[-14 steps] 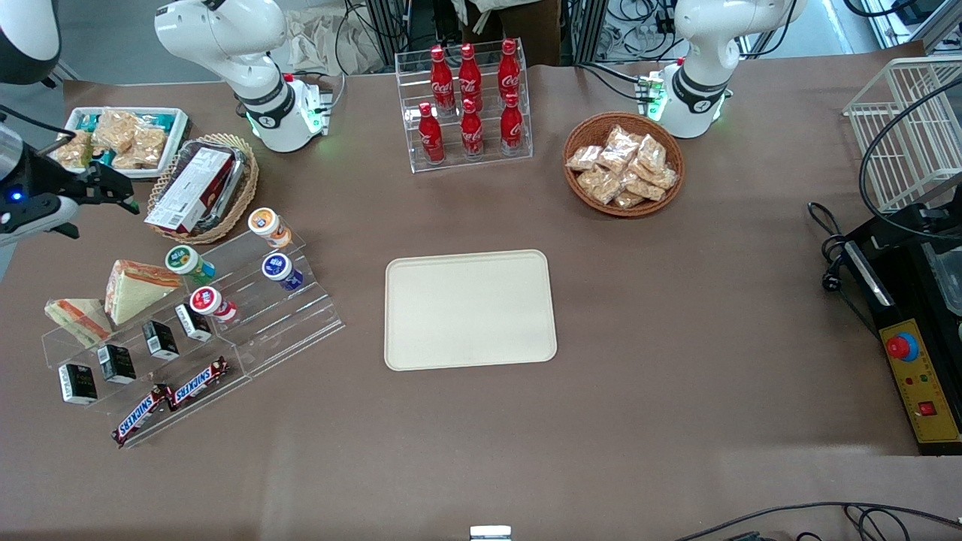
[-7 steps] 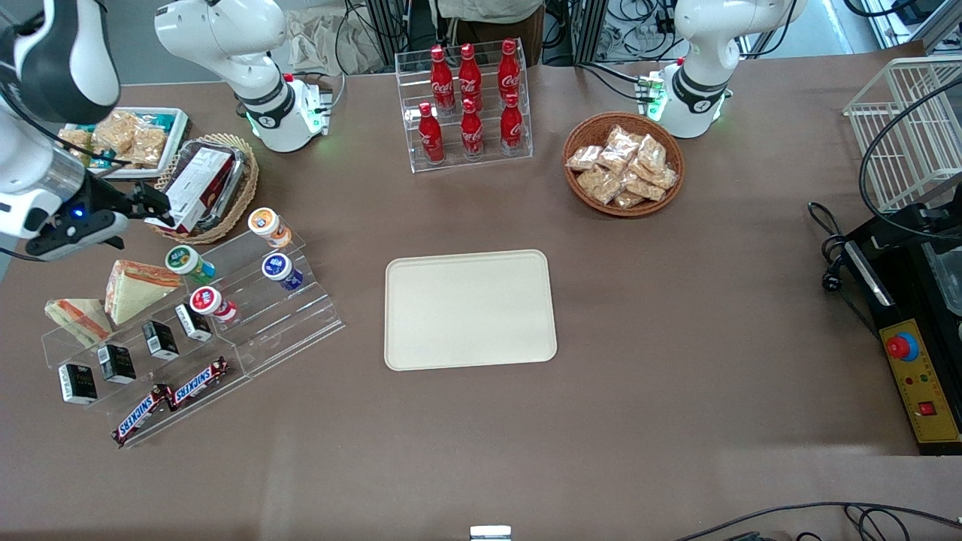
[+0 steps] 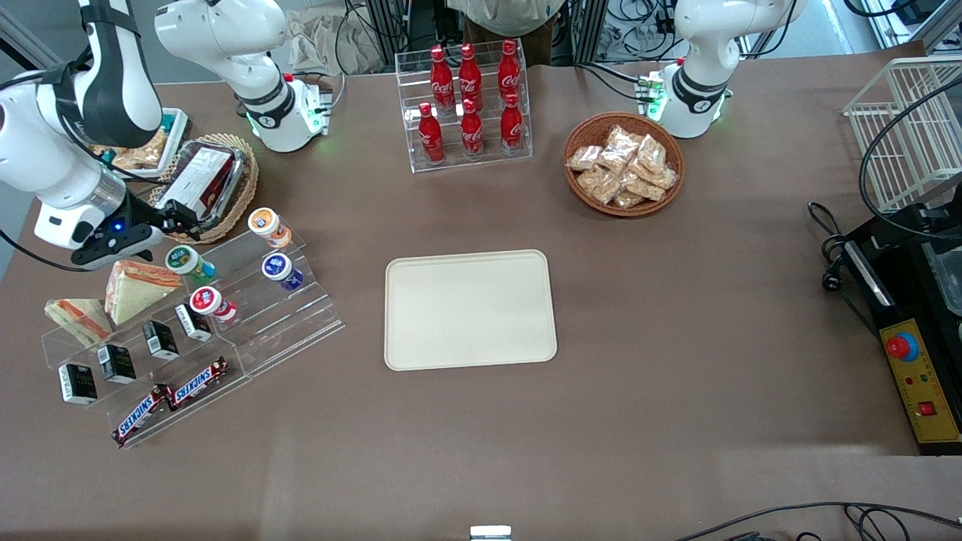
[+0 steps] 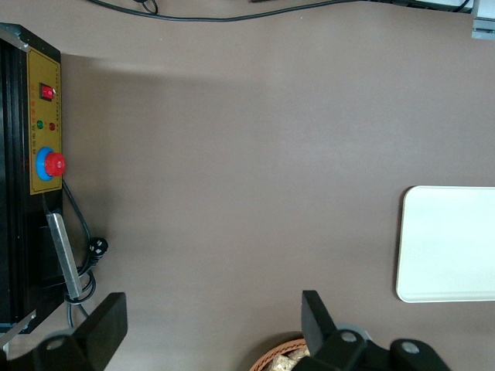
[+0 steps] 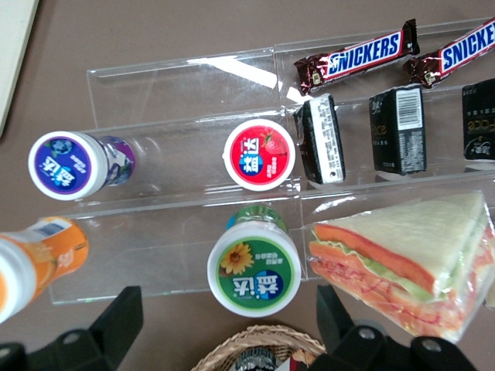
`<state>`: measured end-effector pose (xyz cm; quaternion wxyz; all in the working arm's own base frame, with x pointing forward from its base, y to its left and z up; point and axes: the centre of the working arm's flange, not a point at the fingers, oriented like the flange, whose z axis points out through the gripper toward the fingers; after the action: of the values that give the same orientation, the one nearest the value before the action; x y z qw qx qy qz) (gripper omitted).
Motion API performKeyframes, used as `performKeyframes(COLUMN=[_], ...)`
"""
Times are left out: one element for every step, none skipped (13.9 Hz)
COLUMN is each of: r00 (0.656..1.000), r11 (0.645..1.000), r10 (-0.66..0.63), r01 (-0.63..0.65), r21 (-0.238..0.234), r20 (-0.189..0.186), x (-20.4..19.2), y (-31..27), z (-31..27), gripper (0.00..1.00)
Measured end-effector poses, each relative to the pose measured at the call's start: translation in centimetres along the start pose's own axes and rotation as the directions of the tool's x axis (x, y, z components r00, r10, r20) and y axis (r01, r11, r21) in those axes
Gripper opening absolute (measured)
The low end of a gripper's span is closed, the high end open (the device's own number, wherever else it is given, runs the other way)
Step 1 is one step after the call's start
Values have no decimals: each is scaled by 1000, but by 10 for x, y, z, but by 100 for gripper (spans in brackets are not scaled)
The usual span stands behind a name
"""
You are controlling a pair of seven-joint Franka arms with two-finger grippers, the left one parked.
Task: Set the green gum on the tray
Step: 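Move the right gripper over the green gum bottle on the rack, then lower the right gripper and grasp the green gum bottle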
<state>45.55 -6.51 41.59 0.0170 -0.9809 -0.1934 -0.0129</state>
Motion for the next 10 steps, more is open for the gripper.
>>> performKeyframes(r00=[1000,1000,1000,1000,1000,1000,1000,1000,1000,1000], r11=[1000,1000,1000,1000,1000,1000,1000,1000,1000,1000], r10=[0,0,0,0,3,7,11,13,13,13], r01=[0,0,0,0,-3,-8,-11,-13,-13,-13], r21=[-2,-5,-8,-10,-11,-11,-9,-8,-7,-7], r20=[-4,-9,-14,-18,-21,-23,-22,-20,-20,-19], x=[-2,-4,-5,-7,-10,-12,-14,-15,-15,-15], y=[-1,-2,-3,-4,-4,-3,-2,-2,-2,-2], z=[6,12,18,24,29,33,36,37,38,38], gripper=[100,100,100,100,100,100,100,98,98,90])
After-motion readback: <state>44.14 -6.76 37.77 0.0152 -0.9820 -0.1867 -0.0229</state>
